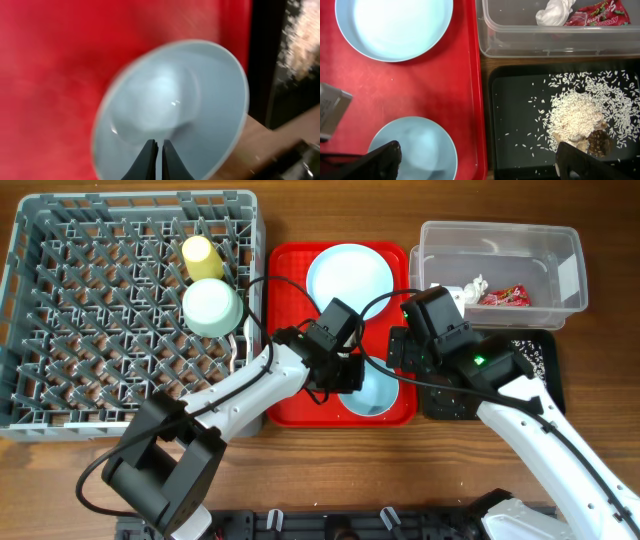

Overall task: Sort waste into correct bins and load items into the dishwasher rack
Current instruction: 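Reach the left gripper to the light-blue bowl and grasp its rim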

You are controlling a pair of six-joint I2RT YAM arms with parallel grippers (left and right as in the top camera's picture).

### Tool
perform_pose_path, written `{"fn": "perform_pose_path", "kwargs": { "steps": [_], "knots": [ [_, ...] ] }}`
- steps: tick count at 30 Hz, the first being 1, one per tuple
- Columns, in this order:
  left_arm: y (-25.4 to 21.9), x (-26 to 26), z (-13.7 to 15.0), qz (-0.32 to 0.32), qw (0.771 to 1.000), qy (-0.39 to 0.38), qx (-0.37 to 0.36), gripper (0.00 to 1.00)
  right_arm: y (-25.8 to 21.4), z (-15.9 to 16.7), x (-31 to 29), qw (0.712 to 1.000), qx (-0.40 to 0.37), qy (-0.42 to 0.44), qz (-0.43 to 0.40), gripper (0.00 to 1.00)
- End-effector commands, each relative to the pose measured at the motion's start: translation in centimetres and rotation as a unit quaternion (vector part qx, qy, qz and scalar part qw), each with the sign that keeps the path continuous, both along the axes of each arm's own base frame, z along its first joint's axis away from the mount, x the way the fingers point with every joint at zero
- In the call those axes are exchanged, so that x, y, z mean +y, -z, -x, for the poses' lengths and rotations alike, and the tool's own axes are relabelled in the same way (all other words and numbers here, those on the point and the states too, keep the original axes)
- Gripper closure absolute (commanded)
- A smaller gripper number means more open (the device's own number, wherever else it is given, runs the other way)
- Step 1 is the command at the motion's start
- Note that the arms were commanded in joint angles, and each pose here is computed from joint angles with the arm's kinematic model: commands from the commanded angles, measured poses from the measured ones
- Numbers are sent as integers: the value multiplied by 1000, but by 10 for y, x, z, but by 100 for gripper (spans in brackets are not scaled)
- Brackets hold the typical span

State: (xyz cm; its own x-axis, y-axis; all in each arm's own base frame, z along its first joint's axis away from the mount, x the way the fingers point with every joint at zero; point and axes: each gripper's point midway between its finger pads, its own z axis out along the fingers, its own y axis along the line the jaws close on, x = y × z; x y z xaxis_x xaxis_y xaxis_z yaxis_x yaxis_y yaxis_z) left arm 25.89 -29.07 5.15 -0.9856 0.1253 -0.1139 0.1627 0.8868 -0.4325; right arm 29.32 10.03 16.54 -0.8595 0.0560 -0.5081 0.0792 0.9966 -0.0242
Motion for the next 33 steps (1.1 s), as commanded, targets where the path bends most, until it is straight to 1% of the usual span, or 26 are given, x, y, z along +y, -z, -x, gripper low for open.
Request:
{"fn": "perform_pose_path", "kwargs": {
  "steps": [1, 4, 7, 9, 12, 15, 18, 21, 23, 26, 28, 29, 31, 32, 33],
  "knots": [
    [17, 12, -9, -49, 998, -23, -20, 93, -5, -3, -3, 1000, -9, 7, 7, 0],
    [28, 15, -10, -63, 998, -26, -17, 91, -5, -3, -3, 1000, -9, 6, 7, 0],
    [33, 29, -23, -105, 992, -43, -49, 90, -5, -3, -3, 1000, -9, 7, 7, 0],
    [33, 36, -29, -122, 989, -51, -65, 90, -5, -3, -3, 1000, -9, 7, 7, 0],
    [31, 54, -43, -160, 980, -74, -96, 90, -5, -3, -3, 1000, -9, 7, 7, 0],
    [23, 71, -57, -179, 972, -96, -120, 87, -5, -3, -3, 1000, -9, 7, 7, 0],
    [3, 98, -78, -209, 954, -137, -168, 85, -5, -3, -3, 1000, -9, 7, 7, 0],
    [-16, 119, -92, -224, 939, -171, -198, 83, -5, -3, -3, 1000, -9, 6, 7, 0],
    [-21, 125, -96, -218, 938, -182, -199, 80, -5, -3, -3, 1000, -9, 7, 7, 0],
    [-33, 124, -97, -202, 939, -188, -206, 80, -5, -3, -3, 1000, -9, 7, 7, 0],
    [-50, 115, -95, -170, 944, -185, -212, 81, -5, -3, -3, 1000, -9, 6, 7, 0],
    [-60, 109, -92, -148, 948, -181, -214, 83, -5, -3, -3, 1000, -9, 7, 7, 0],
    [-79, 94, -83, -97, 959, -166, -210, 93, -5, -3, -3, 1000, -9, 6, 7, 0],
    [-87, 86, -76, -69, 965, -154, -202, 96, -5, -3, -3, 1000, -9, 7, 7, 0],
    [-92, 81, -70, -52, 969, -145, -195, 96, -5, -3, -3, 1000, -9, 7, 7, 0]
  ]
}}
